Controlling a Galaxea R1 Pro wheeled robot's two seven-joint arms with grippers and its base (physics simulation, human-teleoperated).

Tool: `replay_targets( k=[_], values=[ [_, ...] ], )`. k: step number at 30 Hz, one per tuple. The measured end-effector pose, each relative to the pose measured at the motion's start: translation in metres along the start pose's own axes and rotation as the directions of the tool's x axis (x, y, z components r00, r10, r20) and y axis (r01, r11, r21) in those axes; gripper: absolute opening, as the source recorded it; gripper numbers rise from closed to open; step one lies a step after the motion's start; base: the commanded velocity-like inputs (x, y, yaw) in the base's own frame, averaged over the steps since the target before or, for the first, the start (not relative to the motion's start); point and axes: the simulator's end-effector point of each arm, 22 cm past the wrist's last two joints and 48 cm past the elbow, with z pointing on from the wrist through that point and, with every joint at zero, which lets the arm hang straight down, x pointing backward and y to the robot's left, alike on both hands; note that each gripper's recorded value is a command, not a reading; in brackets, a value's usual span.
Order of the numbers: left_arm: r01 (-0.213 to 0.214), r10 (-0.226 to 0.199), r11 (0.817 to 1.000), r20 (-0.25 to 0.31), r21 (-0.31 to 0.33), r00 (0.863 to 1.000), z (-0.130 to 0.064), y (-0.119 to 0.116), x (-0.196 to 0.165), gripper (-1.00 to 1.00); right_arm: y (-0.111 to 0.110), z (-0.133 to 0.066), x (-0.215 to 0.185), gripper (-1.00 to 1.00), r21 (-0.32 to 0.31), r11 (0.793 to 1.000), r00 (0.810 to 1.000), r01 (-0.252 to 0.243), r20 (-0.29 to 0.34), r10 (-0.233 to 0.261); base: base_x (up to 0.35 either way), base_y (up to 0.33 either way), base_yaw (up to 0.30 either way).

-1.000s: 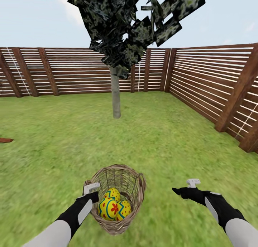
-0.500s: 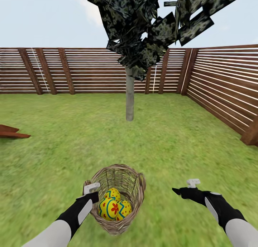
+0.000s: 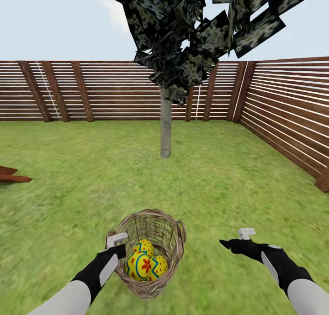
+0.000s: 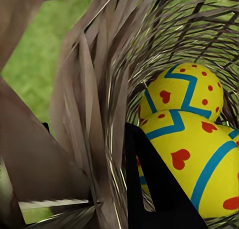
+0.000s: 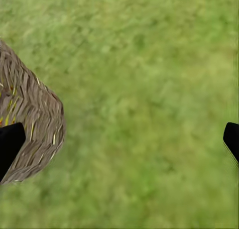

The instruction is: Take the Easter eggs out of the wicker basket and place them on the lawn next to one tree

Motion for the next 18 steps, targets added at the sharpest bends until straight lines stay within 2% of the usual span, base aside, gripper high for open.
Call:
replay_targets(
  k=[18],
  values=[
    [-0.005,0.005,1.000,-0.002,-0.002,1.000,0.0001,0.0005,0.0010,-1.00,0.0004,0.0002,0.0000,1.00,-0.001,1.000,1.000,0.000,0.000,0.000,0.340,0.000,0.000]
  ],
)
